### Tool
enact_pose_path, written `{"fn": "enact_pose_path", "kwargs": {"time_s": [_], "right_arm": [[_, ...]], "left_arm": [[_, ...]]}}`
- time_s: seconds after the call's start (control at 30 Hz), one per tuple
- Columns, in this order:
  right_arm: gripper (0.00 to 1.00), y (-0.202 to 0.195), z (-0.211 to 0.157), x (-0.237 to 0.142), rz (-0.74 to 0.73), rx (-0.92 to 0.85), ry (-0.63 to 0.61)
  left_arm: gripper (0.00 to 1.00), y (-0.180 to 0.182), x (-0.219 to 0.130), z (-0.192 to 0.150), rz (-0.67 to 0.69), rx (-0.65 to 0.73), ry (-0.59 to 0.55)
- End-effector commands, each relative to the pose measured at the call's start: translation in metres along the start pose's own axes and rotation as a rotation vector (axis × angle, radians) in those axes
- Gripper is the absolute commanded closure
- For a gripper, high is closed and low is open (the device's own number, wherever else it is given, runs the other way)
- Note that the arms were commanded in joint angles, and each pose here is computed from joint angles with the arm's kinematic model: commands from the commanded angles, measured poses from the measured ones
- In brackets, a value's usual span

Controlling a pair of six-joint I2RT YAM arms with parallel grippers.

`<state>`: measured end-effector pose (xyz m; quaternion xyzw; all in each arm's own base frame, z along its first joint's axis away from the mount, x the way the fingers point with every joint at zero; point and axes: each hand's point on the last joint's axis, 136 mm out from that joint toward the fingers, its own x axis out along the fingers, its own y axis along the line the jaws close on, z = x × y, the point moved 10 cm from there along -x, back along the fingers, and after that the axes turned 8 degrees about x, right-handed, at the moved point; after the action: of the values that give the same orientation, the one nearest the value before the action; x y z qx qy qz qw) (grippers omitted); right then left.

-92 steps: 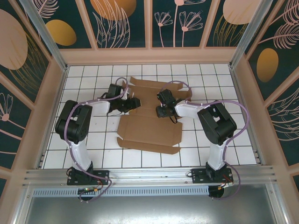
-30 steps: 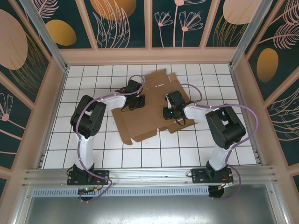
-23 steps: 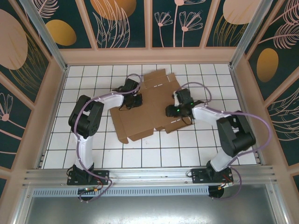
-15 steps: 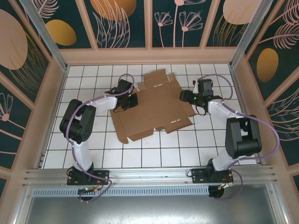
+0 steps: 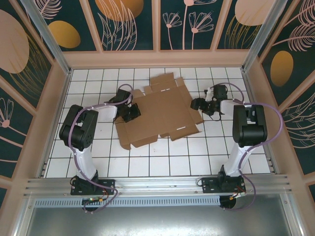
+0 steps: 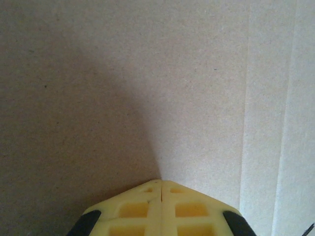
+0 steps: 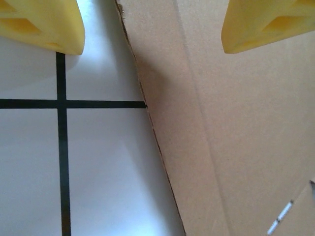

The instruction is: Fold the paper box

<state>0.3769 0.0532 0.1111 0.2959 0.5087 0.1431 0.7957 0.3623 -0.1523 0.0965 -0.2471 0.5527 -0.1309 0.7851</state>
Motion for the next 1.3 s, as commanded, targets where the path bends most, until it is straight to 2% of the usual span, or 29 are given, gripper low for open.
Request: {"fn": "enact_pose_path", "kwargs": {"time_s": [0.0,0.2,0.33,0.53,0.7,0.77,0.83,1.07,1.27], "right_arm": [[0.26,0.0,-0.016,0.019,0.112,0.016,0.128],[0.36,0.02,-0.037,0.039,0.286,-0.004,0.282],[0.39,0.028,-0.044,0.05,0.296,-0.027,0.34],[0.53,0.021,-0.042,0.045,0.192,-0.021,0.289],[0.75,0.027,-0.034,0.028,0.152,-0.04,0.195],[0.86,0.035,-0.031,0.024,0.169,-0.056,0.183],[0.93,0.044,-0.03,0.023,0.181,-0.082,0.188],[1.0,0.063,-0.022,0.008,0.173,-0.122,0.147],[1.0,0.09,-0.014,-0.017,0.119,-0.209,0.071]], "left_arm": [[1.0,0.025,0.014,-0.004,0.117,-0.003,0.071],[1.0,0.026,0.02,-0.003,0.11,0.008,0.084],[1.0,0.026,0.019,-0.002,0.12,0.02,0.083],[1.0,0.027,0.016,0.001,0.134,0.029,0.07],[1.0,0.026,0.014,0.0,0.109,0.012,0.064],[1.0,0.025,0.013,-0.002,0.083,0.0,0.062],[1.0,0.024,0.011,-0.004,0.069,-0.006,0.056],[1.0,0.022,0.004,-0.004,0.071,-0.006,0.035],[1.0,0.017,0.001,-0.003,0.024,-0.019,0.031]]}}
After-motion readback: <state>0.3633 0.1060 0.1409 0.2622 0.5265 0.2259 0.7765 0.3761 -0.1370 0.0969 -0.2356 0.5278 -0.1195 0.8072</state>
